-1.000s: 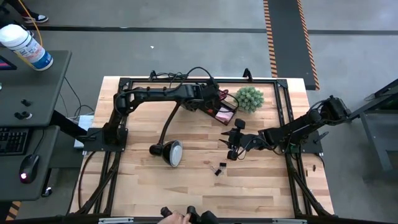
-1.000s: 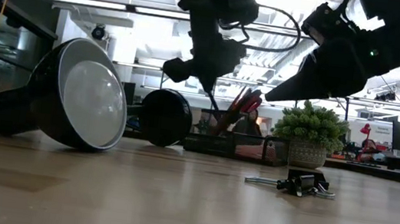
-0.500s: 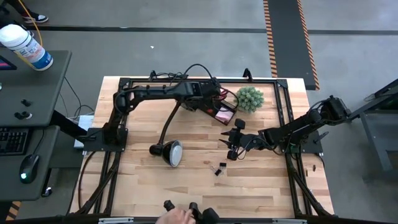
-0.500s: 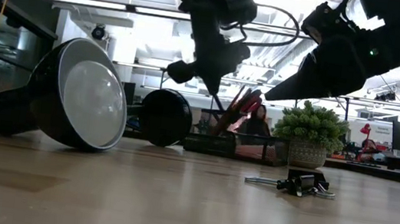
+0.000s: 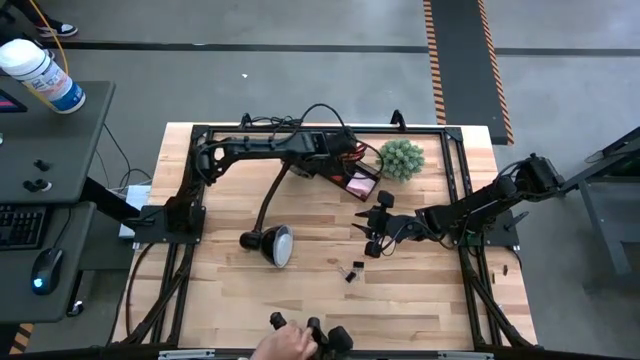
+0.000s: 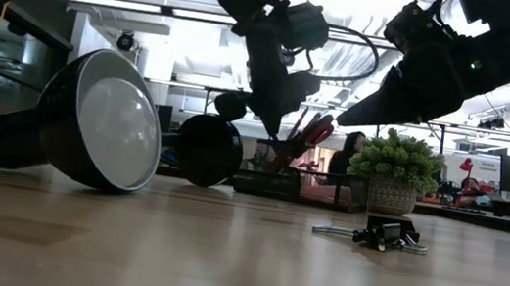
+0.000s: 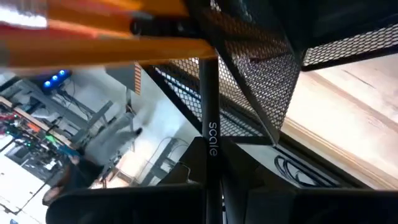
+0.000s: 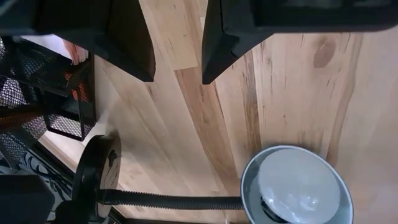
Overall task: Pick and place office supplies into organizer
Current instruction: Put the black pen into the desk organizer, then put the top black binder clip into the desk organizer
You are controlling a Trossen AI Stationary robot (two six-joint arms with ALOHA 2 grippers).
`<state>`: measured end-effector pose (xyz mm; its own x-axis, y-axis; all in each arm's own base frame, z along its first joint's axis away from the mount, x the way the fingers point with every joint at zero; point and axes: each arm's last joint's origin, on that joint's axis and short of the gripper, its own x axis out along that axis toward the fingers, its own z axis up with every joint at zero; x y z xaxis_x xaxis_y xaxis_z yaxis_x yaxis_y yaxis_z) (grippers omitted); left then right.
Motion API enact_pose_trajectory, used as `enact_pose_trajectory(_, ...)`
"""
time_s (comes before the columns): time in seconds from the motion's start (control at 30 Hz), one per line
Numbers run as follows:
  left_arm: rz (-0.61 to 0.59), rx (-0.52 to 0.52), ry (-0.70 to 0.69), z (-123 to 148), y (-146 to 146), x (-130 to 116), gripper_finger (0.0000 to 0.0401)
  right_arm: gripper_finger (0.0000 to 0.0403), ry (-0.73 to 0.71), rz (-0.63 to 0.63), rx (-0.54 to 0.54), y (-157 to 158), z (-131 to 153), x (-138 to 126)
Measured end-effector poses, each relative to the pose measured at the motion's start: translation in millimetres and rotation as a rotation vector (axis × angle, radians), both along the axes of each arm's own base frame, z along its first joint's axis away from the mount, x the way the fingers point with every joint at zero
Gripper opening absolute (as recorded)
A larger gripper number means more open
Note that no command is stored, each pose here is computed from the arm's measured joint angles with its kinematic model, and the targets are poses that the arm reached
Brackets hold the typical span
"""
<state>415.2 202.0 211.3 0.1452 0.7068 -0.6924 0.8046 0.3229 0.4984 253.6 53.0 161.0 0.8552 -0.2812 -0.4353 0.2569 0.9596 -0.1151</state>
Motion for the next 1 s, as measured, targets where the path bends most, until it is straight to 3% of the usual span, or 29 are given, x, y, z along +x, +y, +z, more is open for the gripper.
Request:
enact_pose_trajectory(0.23, 0.001, 0.023, -0.022, 1, 2, 2, 0.0013, 0.0122, -0.001, 0.004, 0.003, 0, 0, 0)
enact_pose_trajectory(0.57, 0.002, 0.070, -0.007, 1, 1, 5, 0.0102, 0.0122, 0.002, 0.005, 0.003, 0, 0, 0)
enact_pose_trajectory(0.77, 0.046, 0.155, 0.011, 1, -6, 8, 0.0132, 0.0122, 0.012, 0.006, -0.003, 0, -1, 0)
enact_pose_trajectory(1.0, 0.181, 0.293, -0.011, 8, -12, 8, 0.0137, 0.0122, 0.016, 0.001, -0.027, -1, -1, -1)
